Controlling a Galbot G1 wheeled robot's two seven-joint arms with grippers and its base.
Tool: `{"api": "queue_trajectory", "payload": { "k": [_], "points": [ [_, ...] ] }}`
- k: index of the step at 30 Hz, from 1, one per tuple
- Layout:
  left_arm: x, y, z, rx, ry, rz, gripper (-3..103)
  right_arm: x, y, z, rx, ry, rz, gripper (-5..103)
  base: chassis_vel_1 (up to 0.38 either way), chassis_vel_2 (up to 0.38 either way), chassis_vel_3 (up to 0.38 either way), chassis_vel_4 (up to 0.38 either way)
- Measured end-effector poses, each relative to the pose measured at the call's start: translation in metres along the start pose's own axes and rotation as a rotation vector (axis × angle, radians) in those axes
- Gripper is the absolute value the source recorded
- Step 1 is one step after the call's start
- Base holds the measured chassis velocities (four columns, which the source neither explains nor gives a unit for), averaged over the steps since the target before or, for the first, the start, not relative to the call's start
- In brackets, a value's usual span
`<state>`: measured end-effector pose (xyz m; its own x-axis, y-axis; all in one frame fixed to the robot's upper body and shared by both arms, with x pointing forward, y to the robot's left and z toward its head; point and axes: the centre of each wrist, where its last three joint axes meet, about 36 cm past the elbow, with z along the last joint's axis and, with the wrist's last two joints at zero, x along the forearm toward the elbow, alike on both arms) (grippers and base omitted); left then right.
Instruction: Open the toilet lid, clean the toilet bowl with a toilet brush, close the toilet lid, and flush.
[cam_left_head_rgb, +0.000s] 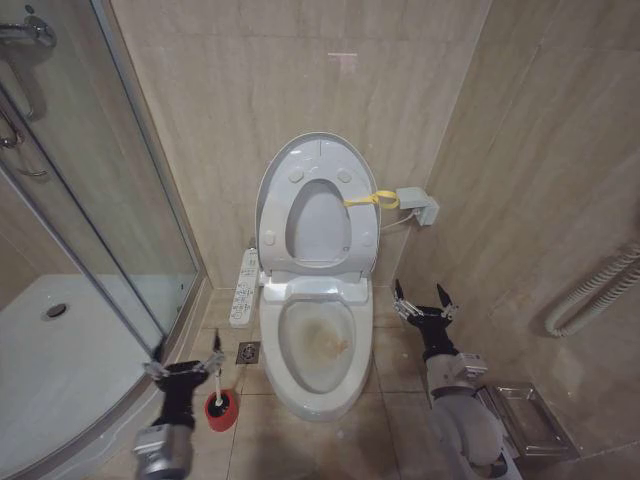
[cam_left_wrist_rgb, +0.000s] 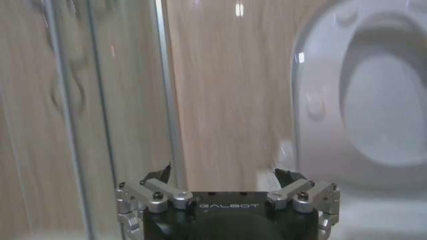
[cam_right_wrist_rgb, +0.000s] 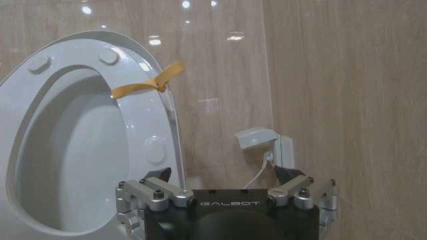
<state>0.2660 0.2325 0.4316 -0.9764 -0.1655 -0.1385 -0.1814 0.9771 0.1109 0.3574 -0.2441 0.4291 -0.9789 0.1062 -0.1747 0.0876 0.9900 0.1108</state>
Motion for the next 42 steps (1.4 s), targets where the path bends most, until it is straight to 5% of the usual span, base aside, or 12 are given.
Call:
{"api": "queue_trajectory", "payload": {
  "k": [12,14,16,22,30,42],
  "points": [
    [-0.001,0.011,-0.006,-0.029,-0.079,-0.004,100,0.000,0.000,0.000,0.000,0.000,0.000,100,0.000,0.000,0.000,0.000],
    [-0.006,0.028,-0.042,-0.040,-0.209,-0.005,100,0.000,0.000,0.000,0.000,0.000,0.000,100,0.000,0.000,0.000,0.000],
    [-0.010,0.032,-0.050,-0.035,-0.268,-0.012,100,0.000,0.000,0.000,0.000,0.000,0.000,100,0.000,0.000,0.000,0.000],
    [-0.020,0.035,0.008,-0.038,-0.180,-0.034,100,0.000,0.000,0.000,0.000,0.000,0.000,100,0.000,0.000,0.000,0.000],
    [-0.024,0.035,0.050,-0.041,-0.128,-0.043,100,0.000,0.000,0.000,0.000,0.000,0.000,100,0.000,0.000,0.000,0.000],
    [-0.013,0.031,0.016,-0.050,-0.197,-0.040,100,0.000,0.000,0.000,0.000,0.000,0.000,100,0.000,0.000,0.000,0.000]
  ]
}}
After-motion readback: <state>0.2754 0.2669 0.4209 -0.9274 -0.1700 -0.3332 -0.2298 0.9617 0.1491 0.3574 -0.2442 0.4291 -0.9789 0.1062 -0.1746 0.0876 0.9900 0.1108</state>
